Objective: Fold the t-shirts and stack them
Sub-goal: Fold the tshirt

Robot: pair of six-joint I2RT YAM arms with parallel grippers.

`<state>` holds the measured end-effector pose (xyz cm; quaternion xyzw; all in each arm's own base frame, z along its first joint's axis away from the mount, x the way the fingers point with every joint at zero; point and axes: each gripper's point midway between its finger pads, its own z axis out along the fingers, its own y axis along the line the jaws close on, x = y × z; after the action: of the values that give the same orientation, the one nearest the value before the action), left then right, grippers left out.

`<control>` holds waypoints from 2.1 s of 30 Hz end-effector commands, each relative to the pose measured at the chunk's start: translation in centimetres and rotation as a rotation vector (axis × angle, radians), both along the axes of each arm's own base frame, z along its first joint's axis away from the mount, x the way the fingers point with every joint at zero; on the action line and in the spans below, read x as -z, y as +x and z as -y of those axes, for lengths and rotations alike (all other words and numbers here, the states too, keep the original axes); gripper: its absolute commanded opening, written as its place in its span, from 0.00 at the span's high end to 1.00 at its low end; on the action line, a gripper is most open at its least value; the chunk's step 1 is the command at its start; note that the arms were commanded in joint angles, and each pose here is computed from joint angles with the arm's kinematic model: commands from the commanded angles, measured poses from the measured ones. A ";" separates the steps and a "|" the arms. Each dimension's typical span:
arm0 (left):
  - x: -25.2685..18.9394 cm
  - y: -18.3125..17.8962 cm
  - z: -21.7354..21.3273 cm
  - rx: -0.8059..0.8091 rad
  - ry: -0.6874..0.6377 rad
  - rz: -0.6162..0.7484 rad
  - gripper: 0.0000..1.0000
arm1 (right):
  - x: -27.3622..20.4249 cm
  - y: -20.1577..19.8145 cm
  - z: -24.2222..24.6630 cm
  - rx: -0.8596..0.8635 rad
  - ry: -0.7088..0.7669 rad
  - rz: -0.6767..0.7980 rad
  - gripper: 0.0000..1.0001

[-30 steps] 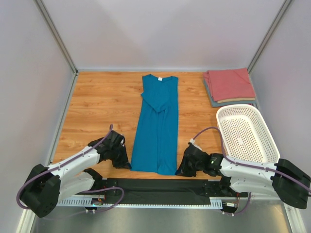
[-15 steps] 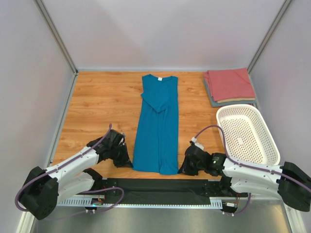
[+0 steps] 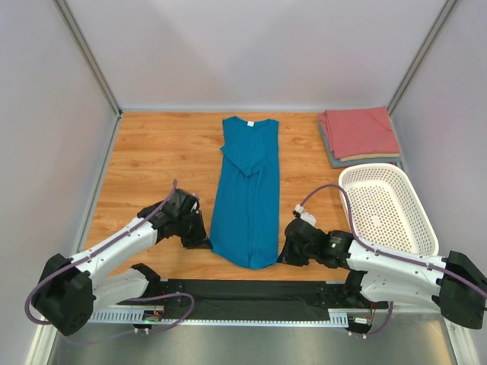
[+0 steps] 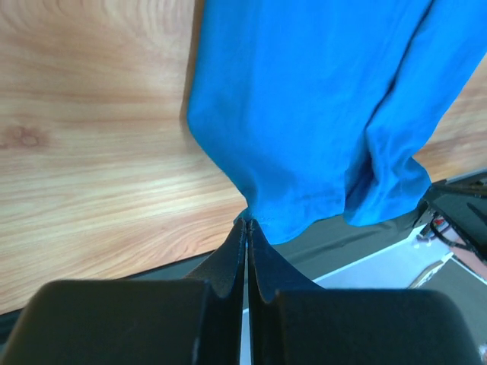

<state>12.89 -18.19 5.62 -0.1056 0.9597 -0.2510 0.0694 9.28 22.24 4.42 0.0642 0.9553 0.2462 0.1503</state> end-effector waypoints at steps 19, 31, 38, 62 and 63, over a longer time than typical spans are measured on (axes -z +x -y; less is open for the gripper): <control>-3.9 17.5 2.9 -0.019 0.070 0.048 1.00 | -4.9 19.3 0.7 -0.077 -0.242 0.216 1.00; -5.7 26.8 2.0 -0.067 0.035 0.123 1.00 | -7.6 28.7 1.1 -0.092 -0.295 0.273 1.00; -5.2 30.2 1.6 -0.097 0.016 0.125 1.00 | -8.0 33.0 1.2 -0.063 -0.294 0.289 1.00; -2.5 37.3 1.9 -0.114 -0.040 0.176 0.98 | -4.7 41.6 0.5 -0.020 -0.179 0.300 1.00; -2.9 37.3 1.7 -0.120 -0.031 0.185 0.96 | -4.9 41.8 0.6 -0.014 -0.184 0.305 1.00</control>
<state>49.02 -20.42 6.72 -0.1480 0.9412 -0.2693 0.1402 48.87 20.81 6.95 0.0108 0.9556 0.1443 0.2567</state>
